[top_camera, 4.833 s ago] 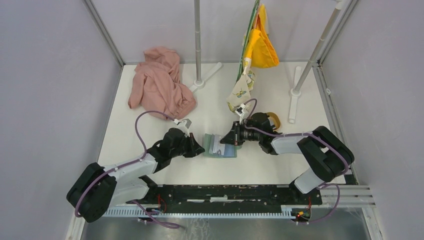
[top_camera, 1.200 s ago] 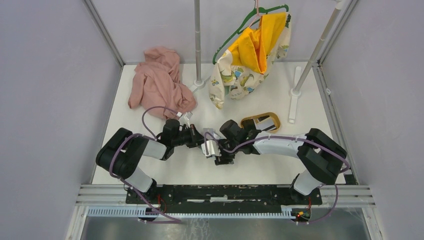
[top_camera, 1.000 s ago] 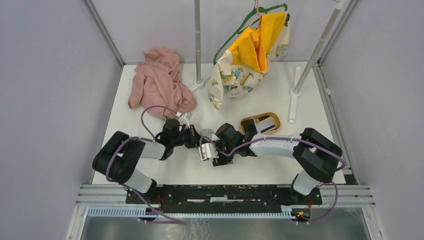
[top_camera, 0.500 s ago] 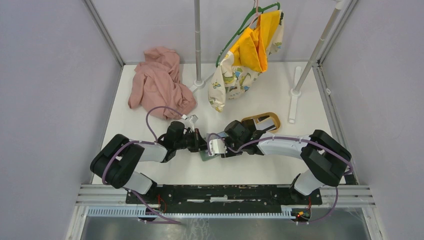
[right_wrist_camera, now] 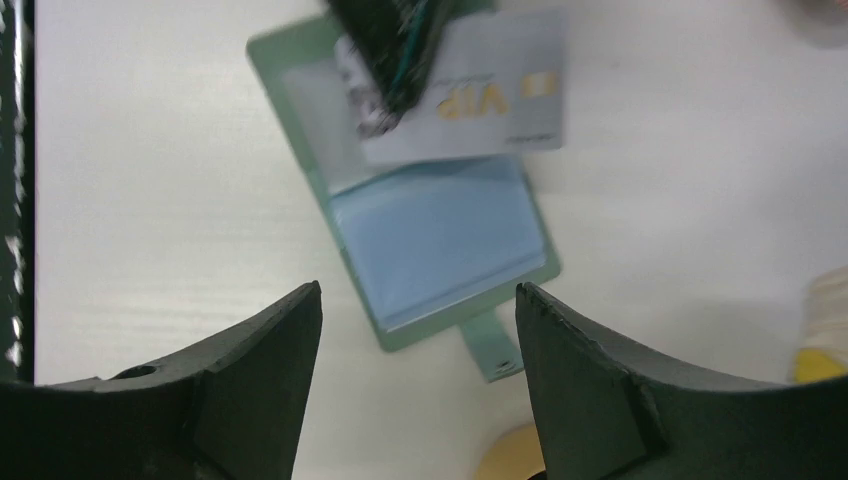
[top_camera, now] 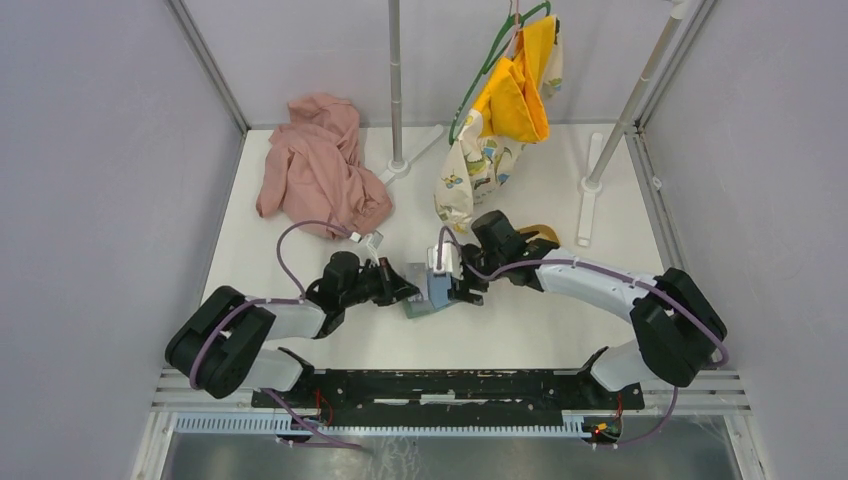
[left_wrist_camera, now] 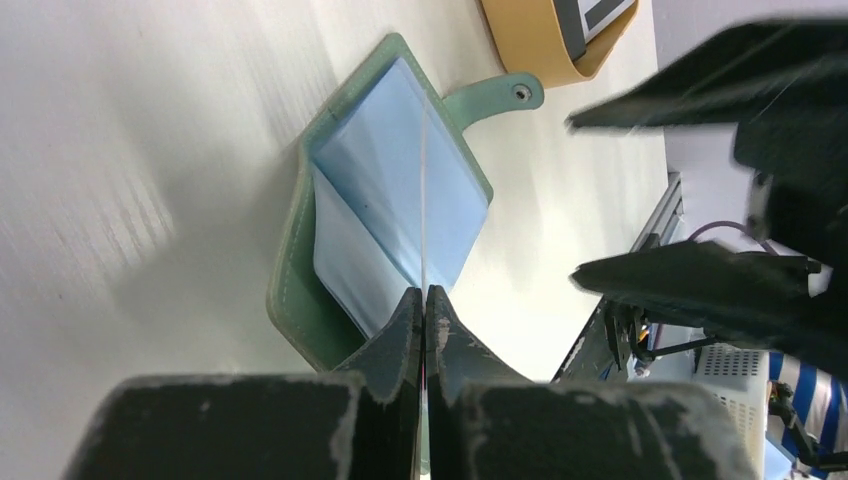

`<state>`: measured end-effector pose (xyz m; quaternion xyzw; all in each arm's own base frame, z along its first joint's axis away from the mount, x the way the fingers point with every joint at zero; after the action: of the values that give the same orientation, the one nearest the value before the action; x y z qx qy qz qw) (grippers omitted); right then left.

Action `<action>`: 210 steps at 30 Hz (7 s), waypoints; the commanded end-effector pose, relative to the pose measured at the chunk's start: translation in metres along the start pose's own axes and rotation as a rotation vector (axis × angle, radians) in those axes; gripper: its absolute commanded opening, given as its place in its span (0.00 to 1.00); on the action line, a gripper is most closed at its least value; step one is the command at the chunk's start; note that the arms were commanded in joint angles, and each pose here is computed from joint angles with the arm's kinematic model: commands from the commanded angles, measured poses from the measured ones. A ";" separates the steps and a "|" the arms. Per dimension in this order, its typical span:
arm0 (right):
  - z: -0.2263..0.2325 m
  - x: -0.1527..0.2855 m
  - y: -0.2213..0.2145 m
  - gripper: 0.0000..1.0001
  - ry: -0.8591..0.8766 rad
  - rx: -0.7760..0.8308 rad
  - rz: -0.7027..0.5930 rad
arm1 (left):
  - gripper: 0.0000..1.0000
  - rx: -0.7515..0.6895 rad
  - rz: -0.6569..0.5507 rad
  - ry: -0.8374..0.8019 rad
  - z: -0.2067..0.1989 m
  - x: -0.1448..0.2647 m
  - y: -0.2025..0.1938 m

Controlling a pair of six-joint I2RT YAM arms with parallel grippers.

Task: Put the credit cards into the card holder
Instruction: Insert the credit card into the card holder.

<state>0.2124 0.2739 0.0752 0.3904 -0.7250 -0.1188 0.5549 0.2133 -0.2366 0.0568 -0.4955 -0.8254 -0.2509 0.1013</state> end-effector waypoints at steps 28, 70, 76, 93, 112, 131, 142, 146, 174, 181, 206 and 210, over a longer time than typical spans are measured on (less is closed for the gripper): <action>-0.027 -0.016 0.047 0.63 0.064 -0.850 -0.630 | 0.02 0.001 -0.038 -0.457 -0.054 0.011 -0.007; -0.023 -0.007 0.047 0.00 0.138 -0.866 -0.684 | 0.20 -0.051 -0.004 -0.594 -0.081 0.028 0.011; -0.025 -0.009 0.042 0.34 0.115 -0.785 -0.641 | 0.02 -0.048 -0.021 -0.583 -0.079 0.030 0.011; -0.048 -0.006 -0.001 0.41 -0.159 -0.418 -0.336 | 0.02 0.060 -0.086 -0.391 -0.032 0.029 0.008; -0.012 -0.066 0.016 0.28 -0.062 -0.329 -0.177 | 0.02 0.041 -0.147 -0.022 0.007 0.022 0.029; 0.000 -0.082 0.016 0.28 -0.057 -0.256 -0.078 | 0.02 0.132 -0.195 -0.161 -0.038 0.024 0.040; -0.001 -0.072 0.027 0.29 -0.033 -0.219 -0.119 | 0.02 0.173 -0.206 -0.140 -0.017 -0.001 0.028; 0.000 -0.066 0.032 0.31 0.010 -0.189 -0.140 | 0.02 0.182 -0.186 -0.104 -0.001 -0.005 0.020; -0.026 -0.037 -0.043 0.47 -0.012 -0.236 0.106 | 0.02 0.315 -0.103 -0.200 -0.005 -0.013 -0.013; -0.020 -0.040 -0.044 0.46 0.012 -0.256 0.103 | 0.02 0.384 -0.131 -0.205 -0.001 -0.016 -0.018; -0.021 -0.039 -0.043 0.45 0.007 -0.267 0.103 | 0.02 0.448 -0.167 -0.149 0.016 -0.012 -0.019; -0.020 -0.040 -0.044 0.45 0.014 -0.269 0.105 | 0.02 0.403 -0.172 -0.160 0.015 -0.008 -0.016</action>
<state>0.2524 0.2797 0.0299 0.2858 -0.7219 -0.1854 0.6024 0.1902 -0.2468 0.0136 -0.4287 -0.8823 -0.0208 0.1932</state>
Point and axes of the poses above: each gripper's point midway between its finger pads, its own x axis back along the fingers, its own z axis along the line the jaws close on, y = z × x, the point moved 1 cm from there along x, back along the fingers, and after that the axes turned 14 degrees about x, right-handed, at the moved point
